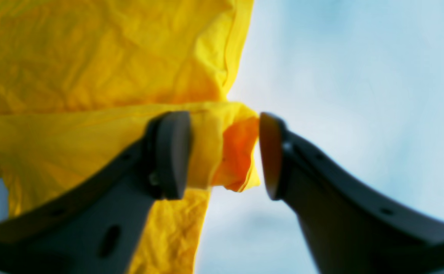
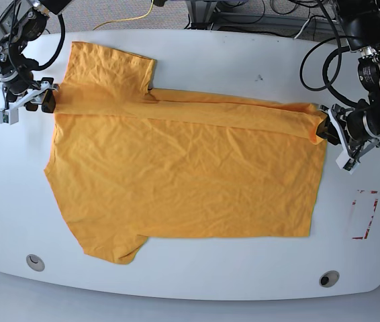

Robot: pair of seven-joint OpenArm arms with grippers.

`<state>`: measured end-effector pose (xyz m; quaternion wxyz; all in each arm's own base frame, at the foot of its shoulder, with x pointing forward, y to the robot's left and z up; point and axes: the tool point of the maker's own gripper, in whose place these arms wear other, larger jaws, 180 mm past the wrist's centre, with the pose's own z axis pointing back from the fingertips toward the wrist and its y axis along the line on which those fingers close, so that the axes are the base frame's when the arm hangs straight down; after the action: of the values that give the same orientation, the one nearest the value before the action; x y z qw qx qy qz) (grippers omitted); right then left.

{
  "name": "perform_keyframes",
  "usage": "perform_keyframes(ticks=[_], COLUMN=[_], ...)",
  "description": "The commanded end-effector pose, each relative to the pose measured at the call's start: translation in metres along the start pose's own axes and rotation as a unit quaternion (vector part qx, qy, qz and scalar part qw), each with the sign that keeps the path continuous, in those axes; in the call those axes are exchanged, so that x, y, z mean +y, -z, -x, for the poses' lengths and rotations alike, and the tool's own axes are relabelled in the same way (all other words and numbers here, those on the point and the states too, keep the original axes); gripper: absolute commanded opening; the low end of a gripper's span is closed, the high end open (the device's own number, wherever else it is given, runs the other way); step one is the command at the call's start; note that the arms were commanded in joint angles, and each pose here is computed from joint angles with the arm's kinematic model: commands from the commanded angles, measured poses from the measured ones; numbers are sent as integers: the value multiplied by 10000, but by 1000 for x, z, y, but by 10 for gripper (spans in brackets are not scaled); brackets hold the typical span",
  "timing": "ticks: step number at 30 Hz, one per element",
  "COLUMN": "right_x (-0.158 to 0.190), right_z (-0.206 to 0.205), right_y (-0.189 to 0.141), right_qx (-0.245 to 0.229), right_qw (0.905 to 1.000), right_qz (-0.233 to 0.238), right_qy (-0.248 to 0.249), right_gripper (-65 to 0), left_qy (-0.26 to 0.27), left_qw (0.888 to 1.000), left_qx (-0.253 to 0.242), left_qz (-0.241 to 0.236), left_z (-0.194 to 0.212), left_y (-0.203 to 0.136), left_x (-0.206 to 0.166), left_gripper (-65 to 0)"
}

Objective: Layout the t-shirt on the table in an organized manner, then fold the t-shirt properly

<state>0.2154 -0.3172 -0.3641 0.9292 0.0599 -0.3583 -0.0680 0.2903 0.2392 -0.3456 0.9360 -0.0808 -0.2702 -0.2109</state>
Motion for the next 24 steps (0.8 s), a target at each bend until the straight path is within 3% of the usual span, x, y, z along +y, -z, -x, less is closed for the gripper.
perform_keyframes(ticks=[1, 6, 10, 16, 24], right_x=[-2, -1, 3, 12, 20], right_z=[-22, -15, 2, 40, 78], right_y=[-10, -27, -36, -39, -34], right_qx=[-317, -214, 66, 447, 812], right_qw=[9993, 9983, 9977, 9981, 9967], right_qz=[58, 208, 261, 182, 35], right_qy=[-203, -507, -614, -372, 37], right_gripper=[-171, -86, -87, -86, -86], left_qy=[148, 346, 528, 788, 717], left_qw=[9995, 9977, 9955, 9913, 9888], left_qx=[-138, -235, -390, -499, -703], left_qz=[-259, -542, -676, -924, -1108], left_z=[-13, -27, -39, -50, -62], left_y=[-10, -21, -31, -48, -59], left_x=[12, 19, 18, 25, 37], left_gripper=[-385, -335, -319, -319, -322])
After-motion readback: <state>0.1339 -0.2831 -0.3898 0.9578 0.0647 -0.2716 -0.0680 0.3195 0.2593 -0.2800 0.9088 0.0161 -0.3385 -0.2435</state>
